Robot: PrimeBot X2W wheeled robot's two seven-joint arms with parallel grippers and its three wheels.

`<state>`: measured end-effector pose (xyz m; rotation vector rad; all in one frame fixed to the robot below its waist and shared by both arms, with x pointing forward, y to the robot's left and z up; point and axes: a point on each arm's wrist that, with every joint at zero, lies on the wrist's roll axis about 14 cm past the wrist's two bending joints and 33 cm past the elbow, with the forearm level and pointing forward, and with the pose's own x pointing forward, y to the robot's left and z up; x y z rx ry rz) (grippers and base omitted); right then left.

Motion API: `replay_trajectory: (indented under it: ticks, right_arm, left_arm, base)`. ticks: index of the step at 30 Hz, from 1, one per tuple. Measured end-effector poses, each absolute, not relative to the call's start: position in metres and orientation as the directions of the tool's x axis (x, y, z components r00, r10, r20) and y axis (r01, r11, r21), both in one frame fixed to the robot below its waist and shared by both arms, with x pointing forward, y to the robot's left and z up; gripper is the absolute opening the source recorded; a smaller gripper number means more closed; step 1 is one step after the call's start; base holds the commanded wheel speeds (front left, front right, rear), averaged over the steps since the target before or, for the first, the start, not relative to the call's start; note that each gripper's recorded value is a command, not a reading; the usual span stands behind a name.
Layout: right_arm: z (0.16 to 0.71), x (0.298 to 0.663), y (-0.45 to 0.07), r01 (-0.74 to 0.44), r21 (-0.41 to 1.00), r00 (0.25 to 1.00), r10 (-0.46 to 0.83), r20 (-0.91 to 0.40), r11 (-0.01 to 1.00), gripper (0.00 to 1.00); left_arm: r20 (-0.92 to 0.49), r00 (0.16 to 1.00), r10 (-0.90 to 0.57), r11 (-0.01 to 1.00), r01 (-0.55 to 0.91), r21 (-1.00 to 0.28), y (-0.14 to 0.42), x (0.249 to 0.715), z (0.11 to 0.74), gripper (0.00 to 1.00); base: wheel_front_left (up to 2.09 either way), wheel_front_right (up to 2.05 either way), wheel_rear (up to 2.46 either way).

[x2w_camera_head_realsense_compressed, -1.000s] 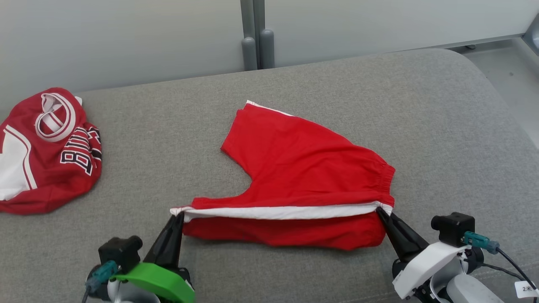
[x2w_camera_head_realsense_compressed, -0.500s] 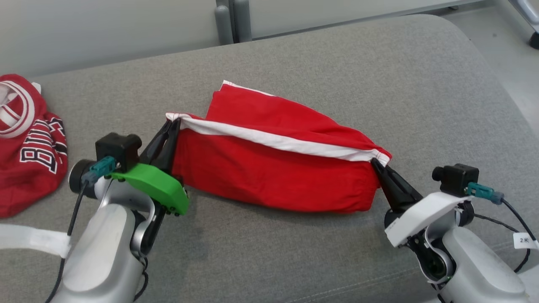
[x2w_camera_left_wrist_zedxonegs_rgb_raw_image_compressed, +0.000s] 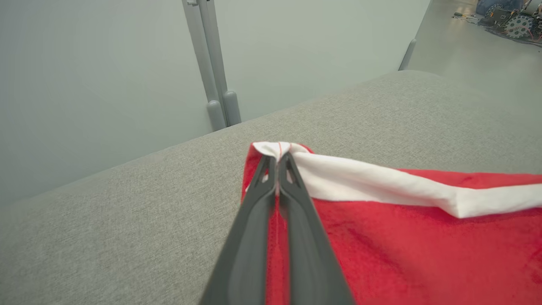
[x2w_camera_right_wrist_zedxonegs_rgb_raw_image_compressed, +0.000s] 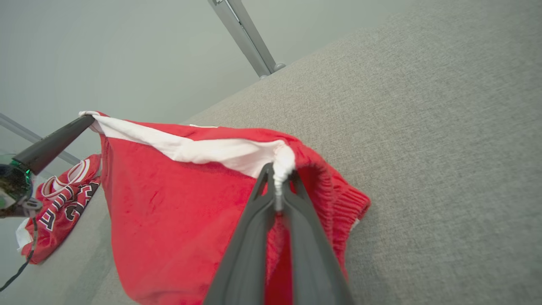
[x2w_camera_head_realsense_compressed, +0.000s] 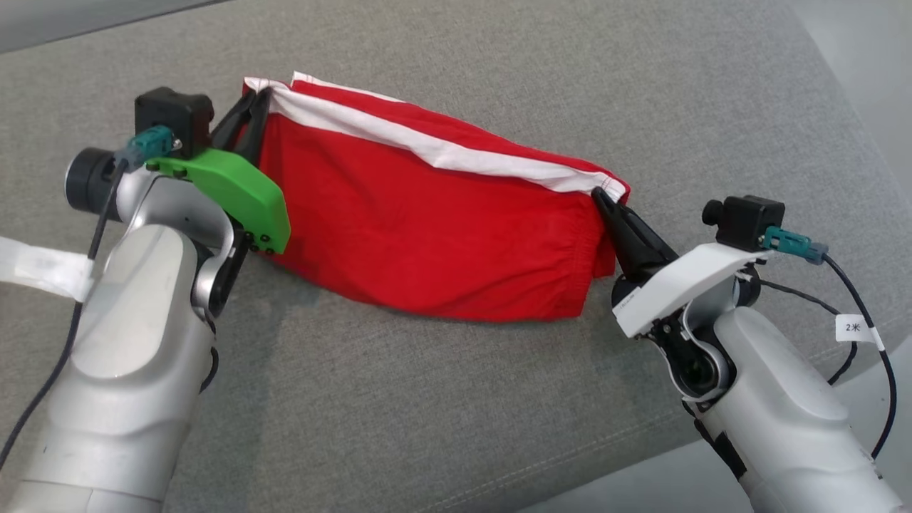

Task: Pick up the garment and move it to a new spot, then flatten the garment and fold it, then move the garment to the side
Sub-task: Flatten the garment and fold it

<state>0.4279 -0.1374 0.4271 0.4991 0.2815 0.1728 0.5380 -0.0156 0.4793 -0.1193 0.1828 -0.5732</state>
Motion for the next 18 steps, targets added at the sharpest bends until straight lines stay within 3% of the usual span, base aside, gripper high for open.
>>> replay_trajectory:
  ticks: [6,8,10,11,12,13,14,18]
  right_arm:
    - [0.409,0.444,-0.149,-0.040,0.489,0.945,0.192,-0.265,0.871,0.00]
    - [0.399,0.444,-0.155,-0.016,0.482,0.942,0.176,-0.287,0.876,0.00]
    - [0.390,0.443,-0.158,0.002,0.475,0.935,0.166,-0.313,0.880,0.00]
    - [0.387,0.444,-0.159,0.008,0.472,0.934,0.163,-0.319,0.881,0.19]
    - [0.385,0.445,-0.161,0.012,0.470,0.934,0.157,-0.320,0.883,0.38]
    - [0.384,0.446,-0.161,0.015,0.468,0.933,0.156,-0.323,0.884,0.72]
    - [0.383,0.447,-0.162,0.016,0.466,0.934,0.153,-0.323,0.885,0.96]
    - [0.381,0.448,-0.163,0.019,0.460,0.935,0.147,-0.322,0.887,1.00]
  left_arm:
    - [-0.191,0.802,-0.566,0.824,0.543,-0.162,-0.031,0.563,0.450,0.02]
    - [-0.218,0.790,-0.572,0.820,0.547,-0.169,-0.036,0.564,0.435,0.37]
    - [-0.247,0.779,-0.577,0.817,0.547,-0.181,-0.040,0.564,0.421,0.56]
    - [-0.254,0.775,-0.578,0.816,0.547,-0.188,-0.041,0.564,0.415,0.79]
    - [-0.255,0.774,-0.579,0.815,0.546,-0.193,-0.043,0.565,0.412,0.92]
    - [-0.254,0.774,-0.580,0.815,0.546,-0.196,-0.044,0.566,0.410,1.00]
    - [-0.247,0.775,-0.581,0.814,0.547,-0.197,-0.046,0.569,0.410,1.00]
    - [-0.200,0.771,-0.604,0.796,0.571,-0.202,-0.056,0.572,0.421,1.00]
  base:
    - [0.00,0.00,0.00]
    - [0.00,0.00,0.00]
    - [0.00,0.00,0.00]
    - [0.00,0.00,0.00]
    - [0.00,0.00,0.00]
    - [0.00,0.00,0.00]
    - [0.00,0.00,0.00]
    - [0.00,0.00,0.00]
